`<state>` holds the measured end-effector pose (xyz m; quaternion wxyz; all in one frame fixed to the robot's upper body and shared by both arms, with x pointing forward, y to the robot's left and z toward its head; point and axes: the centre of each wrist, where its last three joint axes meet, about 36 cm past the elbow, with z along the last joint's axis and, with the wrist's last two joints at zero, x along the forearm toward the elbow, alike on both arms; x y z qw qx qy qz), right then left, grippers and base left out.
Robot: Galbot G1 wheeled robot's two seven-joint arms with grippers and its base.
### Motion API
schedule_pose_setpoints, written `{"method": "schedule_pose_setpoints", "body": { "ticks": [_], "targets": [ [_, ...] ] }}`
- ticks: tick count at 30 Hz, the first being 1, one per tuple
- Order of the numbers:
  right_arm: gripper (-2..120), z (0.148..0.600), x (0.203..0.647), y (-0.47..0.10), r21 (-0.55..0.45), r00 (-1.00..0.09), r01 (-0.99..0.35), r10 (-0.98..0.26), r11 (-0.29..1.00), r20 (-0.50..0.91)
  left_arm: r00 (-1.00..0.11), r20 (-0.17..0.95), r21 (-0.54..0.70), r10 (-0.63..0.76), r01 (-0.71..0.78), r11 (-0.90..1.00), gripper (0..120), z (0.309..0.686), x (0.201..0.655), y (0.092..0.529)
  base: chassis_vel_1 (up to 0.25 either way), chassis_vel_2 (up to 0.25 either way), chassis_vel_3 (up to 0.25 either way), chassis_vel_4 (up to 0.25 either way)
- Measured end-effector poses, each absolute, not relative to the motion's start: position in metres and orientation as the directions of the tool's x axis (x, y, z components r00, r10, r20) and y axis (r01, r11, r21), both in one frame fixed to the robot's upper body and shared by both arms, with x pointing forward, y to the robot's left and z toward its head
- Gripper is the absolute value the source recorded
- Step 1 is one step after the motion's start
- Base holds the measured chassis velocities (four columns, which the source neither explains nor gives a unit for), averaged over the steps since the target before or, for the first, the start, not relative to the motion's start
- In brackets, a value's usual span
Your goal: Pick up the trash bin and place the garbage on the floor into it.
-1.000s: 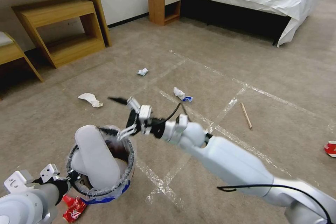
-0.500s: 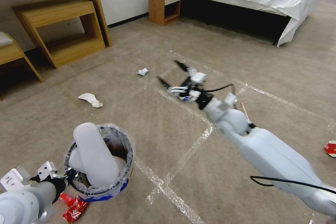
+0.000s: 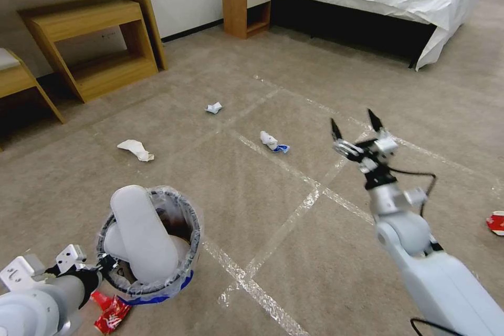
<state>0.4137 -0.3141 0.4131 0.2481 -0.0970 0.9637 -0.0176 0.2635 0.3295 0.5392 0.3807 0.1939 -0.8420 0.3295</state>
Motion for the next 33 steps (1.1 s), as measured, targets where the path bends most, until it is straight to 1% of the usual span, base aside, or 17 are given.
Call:
{"method": "schedule_pose_setpoints", "body": {
  "ticks": [1, 2, 5, 7, 10, 13, 16, 21, 29, 33],
  "targets": [
    [100, 0.407, 0.405, -0.314, -0.074, -0.865, -0.158, -0.174, 0.985, -0.470, -0.635, 0.769, -0.407, -0.076, -0.578, 0.707, 0, 0.539, 0.263, 0.329, 0.000, 0.000, 0.000, 0.000],
    [100, 0.407, 0.405, -0.314, -0.074, -0.865, -0.158, -0.174, 0.985, -0.470, -0.635, 0.769, -0.407, -0.076, -0.578, 0.707, 0, 0.539, 0.263, 0.329, 0.000, 0.000, 0.000, 0.000],
    [100, 0.385, 0.377, -0.307, -0.054, -0.879, -0.097, -0.110, 0.994, -0.463, -0.634, 0.770, -0.409, -0.076, -0.581, 0.704, 0, 0.539, 0.261, 0.328, 0.000, 0.000, 0.000, 0.000],
    [100, 0.378, 0.368, -0.303, -0.055, -0.881, -0.079, -0.095, 0.995, -0.464, -0.634, 0.770, -0.410, -0.076, -0.583, 0.702, 0, 0.539, 0.260, 0.328, 0.000, 0.000, 0.000, 0.000],
    [100, 0.367, 0.355, -0.300, -0.071, -0.879, -0.049, -0.077, 0.996, -0.471, -0.633, 0.770, -0.413, -0.075, -0.585, 0.698, 0, 0.539, 0.259, 0.327, 0.000, 0.000, 0.000, 0.000],
    [100, 0.350, 0.338, -0.301, -0.098, -0.871, 0.011, -0.039, 0.995, -0.490, -0.635, 0.769, -0.420, -0.075, -0.589, 0.691, 0, 0.539, 0.257, 0.326, 0.000, 0.000, 0.000, 0.000],
    [100, 0.339, 0.327, -0.301, -0.115, -0.869, 0.031, -0.030, 0.993, -0.494, -0.634, 0.770, -0.421, -0.075, -0.592, 0.687, 0, 0.538, 0.256, 0.326, 0.000, 0.000, 0.000, 0.000],
    [100, 0.323, 0.315, -0.297, -0.145, -0.864, 0.043, -0.036, 0.989, -0.502, -0.632, 0.771, -0.423, -0.078, -0.600, 0.679, 0, 0.537, 0.255, 0.325, 0.000, 0.000, 0.000, 0.000],
    [100, 0.300, 0.300, -0.278, -0.139, -0.859, 0.030, -0.046, 0.990, -0.510, -0.633, 0.770, -0.427, -0.082, -0.606, 0.671, 0, 0.538, 0.251, 0.324, 0.000, 0.000, 0.000, 0.000],
    [100, 0.297, 0.294, -0.272, -0.133, -0.857, 0.027, -0.045, 0.991, -0.513, -0.632, 0.771, -0.432, -0.081, -0.612, 0.662, 0, 0.537, 0.249, 0.322, 0.000, 0.000, 0.000, 0.000]
  ]
}}
